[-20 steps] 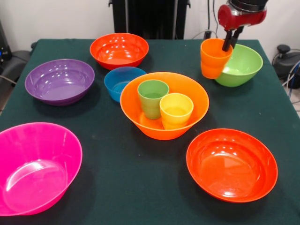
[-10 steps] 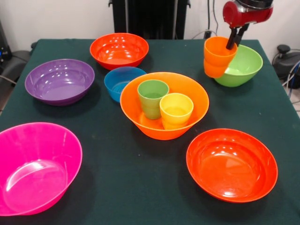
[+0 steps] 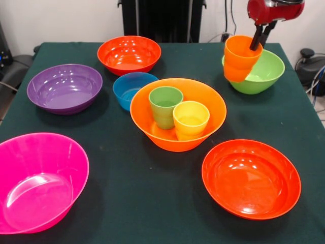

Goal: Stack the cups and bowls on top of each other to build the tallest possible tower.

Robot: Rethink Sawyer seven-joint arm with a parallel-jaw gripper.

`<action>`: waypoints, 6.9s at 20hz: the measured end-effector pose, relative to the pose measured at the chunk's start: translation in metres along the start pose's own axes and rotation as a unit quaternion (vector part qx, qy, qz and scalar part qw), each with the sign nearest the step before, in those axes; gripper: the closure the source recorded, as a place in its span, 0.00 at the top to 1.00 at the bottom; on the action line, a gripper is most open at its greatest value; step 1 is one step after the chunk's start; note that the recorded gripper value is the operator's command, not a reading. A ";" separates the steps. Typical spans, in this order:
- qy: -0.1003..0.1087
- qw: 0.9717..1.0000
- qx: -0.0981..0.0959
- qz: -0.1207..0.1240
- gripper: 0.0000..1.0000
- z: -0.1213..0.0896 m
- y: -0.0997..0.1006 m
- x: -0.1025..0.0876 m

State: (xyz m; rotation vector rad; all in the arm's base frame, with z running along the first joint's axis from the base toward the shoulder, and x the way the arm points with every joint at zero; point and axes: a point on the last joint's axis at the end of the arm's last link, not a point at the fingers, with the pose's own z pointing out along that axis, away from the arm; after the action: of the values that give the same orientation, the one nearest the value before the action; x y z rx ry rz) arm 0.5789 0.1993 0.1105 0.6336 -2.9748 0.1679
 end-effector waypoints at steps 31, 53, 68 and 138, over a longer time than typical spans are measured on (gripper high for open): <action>-0.019 1.000 0.023 -0.006 0.00 0.028 -0.048 -0.022; -0.004 1.000 0.014 -0.021 0.00 0.053 -0.038 -0.016; 0.009 1.000 0.014 -0.016 0.00 0.077 -0.063 -0.004; 0.016 0.997 -0.006 -0.069 1.00 0.025 -0.001 0.040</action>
State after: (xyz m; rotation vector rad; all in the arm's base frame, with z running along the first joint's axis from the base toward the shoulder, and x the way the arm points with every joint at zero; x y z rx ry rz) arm 0.5409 0.1794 0.0901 0.8243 -2.8856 0.1472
